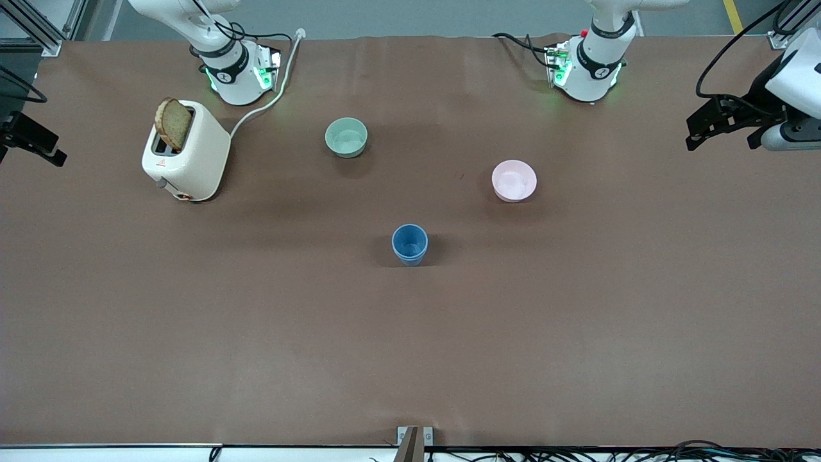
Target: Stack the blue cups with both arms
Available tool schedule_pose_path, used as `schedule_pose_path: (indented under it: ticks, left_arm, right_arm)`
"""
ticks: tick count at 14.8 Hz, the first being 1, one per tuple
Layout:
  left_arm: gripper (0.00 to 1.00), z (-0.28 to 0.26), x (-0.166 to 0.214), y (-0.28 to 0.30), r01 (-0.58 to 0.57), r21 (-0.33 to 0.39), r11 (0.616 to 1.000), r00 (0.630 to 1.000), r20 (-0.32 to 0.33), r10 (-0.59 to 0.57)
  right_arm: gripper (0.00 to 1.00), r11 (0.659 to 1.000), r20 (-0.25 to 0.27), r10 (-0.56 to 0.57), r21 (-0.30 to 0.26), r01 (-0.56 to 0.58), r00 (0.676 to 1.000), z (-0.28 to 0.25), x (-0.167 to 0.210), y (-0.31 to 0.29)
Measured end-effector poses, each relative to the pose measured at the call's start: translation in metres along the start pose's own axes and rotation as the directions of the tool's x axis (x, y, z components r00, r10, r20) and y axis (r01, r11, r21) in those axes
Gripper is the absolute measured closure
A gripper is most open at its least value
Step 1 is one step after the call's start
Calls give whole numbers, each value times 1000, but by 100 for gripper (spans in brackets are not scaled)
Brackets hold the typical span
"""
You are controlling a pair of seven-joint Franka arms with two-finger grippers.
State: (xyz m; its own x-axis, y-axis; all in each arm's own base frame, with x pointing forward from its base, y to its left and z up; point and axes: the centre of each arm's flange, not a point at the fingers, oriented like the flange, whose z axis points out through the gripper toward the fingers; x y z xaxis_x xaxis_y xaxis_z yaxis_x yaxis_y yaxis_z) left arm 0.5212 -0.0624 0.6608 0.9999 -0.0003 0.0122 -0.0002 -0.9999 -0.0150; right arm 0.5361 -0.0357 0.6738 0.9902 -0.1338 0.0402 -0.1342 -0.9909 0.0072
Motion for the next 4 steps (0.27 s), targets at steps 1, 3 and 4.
schedule_pose_path:
  ticks: [1, 3, 4]
  left_arm:
    - [0, -1, 0, 0, 0, 0, 1000, 1000, -2, 0]
    - [0, 0, 1, 0, 0, 0, 1000, 1000, -1, 0]
    - [0, 0, 1, 0, 1, 0, 1000, 1000, -1, -1]
  right_arm:
    - [0, 1000, 0, 0, 0, 0, 1000, 0, 0, 0]
    - [0, 1000, 0, 0, 0, 0, 1000, 0, 0, 0]
    - [0, 1000, 3, 2, -1, -2, 1000, 0, 0, 1]
